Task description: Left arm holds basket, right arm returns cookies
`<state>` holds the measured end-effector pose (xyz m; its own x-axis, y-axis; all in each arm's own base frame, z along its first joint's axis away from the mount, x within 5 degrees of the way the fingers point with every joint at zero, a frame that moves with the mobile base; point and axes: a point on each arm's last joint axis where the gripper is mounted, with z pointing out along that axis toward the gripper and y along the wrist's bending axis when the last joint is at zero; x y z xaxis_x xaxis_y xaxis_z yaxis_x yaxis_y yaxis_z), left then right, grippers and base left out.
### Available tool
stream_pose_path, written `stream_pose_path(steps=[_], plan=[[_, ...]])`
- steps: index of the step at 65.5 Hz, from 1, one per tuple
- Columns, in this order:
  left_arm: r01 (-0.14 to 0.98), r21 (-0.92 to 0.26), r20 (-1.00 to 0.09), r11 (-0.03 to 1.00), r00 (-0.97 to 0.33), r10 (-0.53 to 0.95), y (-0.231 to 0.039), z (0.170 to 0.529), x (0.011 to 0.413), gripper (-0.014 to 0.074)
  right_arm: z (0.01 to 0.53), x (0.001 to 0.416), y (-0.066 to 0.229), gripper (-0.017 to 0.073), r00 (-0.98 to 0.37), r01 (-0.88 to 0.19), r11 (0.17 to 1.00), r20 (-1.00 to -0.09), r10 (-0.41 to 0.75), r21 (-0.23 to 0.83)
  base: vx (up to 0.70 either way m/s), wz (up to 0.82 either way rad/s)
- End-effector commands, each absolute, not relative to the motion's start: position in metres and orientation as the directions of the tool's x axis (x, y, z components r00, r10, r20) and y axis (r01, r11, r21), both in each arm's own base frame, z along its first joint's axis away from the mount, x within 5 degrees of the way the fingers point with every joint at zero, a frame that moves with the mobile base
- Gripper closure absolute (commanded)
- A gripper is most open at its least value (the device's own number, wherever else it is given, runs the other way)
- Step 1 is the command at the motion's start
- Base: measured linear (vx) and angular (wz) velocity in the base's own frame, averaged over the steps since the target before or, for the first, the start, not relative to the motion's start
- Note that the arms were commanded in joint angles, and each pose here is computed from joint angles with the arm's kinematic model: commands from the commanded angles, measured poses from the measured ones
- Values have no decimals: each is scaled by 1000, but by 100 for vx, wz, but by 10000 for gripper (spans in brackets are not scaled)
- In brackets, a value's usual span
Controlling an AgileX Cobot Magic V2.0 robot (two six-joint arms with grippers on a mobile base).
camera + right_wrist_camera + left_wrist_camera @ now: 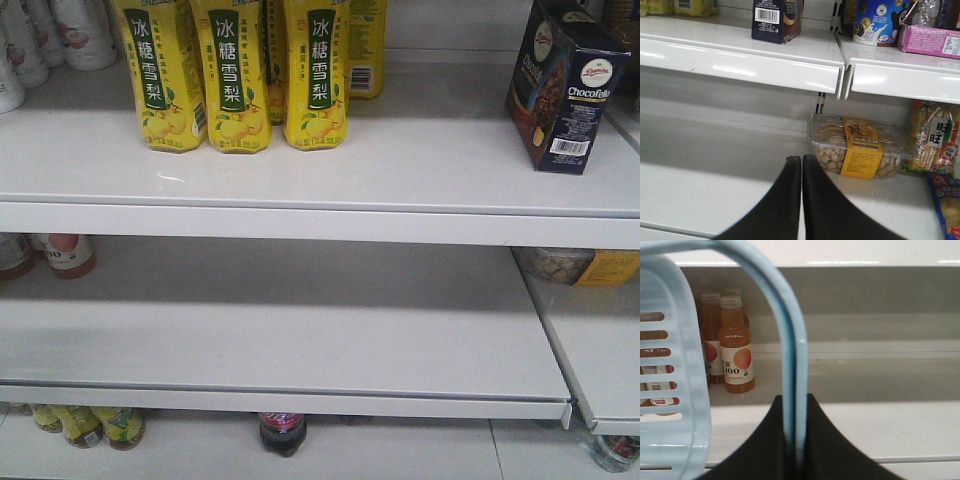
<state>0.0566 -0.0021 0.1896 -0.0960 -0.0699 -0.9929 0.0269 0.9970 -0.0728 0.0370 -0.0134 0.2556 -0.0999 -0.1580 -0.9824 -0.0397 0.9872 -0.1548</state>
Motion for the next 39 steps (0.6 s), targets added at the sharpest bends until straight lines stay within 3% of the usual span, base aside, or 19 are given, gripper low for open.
stream_pose_path(steps=[1, 21, 39], plan=[[33, -46, -998, 998, 48, -47, -2, 208, 55, 600, 269, 35, -12, 567, -14, -45, 982, -983, -183, -182, 0, 0], [33, -46, -998, 998, 48, -47, -2, 208, 55, 600, 262, 36, -12, 567, -32, -45, 982, -982, -186, -185, 0, 0], [33, -46, -998, 998, 48, -47, -2, 208, 55, 600, 250, 41, -11, 567, -55, 79, 986, -988, -146, -150, 0, 0]])
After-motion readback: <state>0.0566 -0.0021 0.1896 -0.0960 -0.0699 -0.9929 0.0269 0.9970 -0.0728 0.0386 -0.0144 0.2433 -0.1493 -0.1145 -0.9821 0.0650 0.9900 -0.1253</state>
